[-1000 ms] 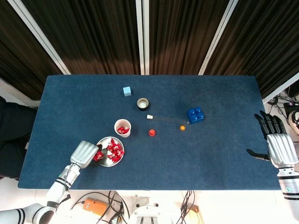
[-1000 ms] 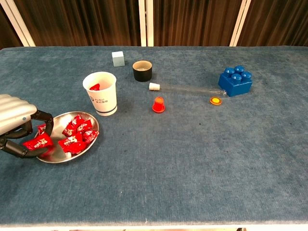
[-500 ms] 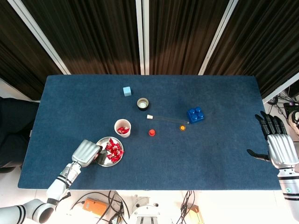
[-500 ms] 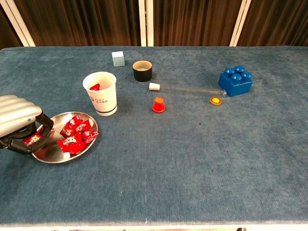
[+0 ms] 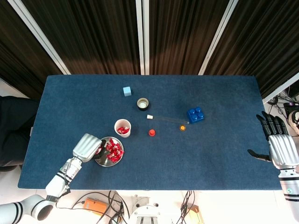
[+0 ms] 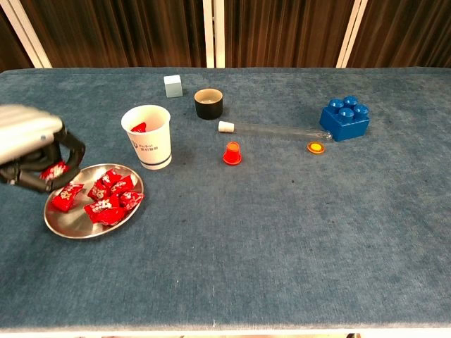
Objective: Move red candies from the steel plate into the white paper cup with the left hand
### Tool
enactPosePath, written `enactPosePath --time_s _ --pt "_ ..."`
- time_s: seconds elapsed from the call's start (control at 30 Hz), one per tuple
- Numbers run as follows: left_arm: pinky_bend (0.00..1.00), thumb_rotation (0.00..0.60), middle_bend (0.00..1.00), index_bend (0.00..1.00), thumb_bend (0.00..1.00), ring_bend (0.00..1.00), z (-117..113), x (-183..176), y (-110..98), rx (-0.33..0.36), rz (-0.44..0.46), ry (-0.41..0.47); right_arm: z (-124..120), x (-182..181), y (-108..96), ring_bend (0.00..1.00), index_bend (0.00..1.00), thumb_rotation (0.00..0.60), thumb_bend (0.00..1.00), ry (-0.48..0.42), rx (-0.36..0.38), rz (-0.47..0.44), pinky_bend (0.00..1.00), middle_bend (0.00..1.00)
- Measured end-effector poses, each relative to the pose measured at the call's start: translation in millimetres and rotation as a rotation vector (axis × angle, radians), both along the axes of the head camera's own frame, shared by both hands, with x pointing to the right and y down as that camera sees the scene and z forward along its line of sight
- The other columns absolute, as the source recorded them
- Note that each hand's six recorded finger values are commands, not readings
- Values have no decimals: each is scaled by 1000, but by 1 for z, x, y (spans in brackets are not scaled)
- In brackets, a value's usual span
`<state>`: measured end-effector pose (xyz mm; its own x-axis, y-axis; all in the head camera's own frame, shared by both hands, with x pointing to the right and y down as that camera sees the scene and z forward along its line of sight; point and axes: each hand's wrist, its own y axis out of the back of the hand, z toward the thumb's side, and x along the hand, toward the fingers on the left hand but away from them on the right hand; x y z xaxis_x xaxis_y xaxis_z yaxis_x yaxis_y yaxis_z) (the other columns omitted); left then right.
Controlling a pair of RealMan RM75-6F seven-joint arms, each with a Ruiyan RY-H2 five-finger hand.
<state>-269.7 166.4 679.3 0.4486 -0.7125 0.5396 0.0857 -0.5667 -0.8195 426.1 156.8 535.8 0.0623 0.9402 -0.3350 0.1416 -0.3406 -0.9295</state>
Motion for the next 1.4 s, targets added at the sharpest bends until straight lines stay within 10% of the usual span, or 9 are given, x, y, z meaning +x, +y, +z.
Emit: enactPosePath --time_s 0.27,0.57,1.4 --pt "825 598 968 704 489 902 -35 39 -55 74 -22 162 -1 2 2 0 0 600 98 -4 4 3 0 0" --pt "825 597 968 704 483 902 -23 78 -92 14 -58 229 -1 9 6 0 0 600 98 -4 2 21 0 0" --pt "825 485 967 341 87 900 2 72 -101 27 -118 134 2 12 5 0 0 600 99 -5 -2 23 0 0"
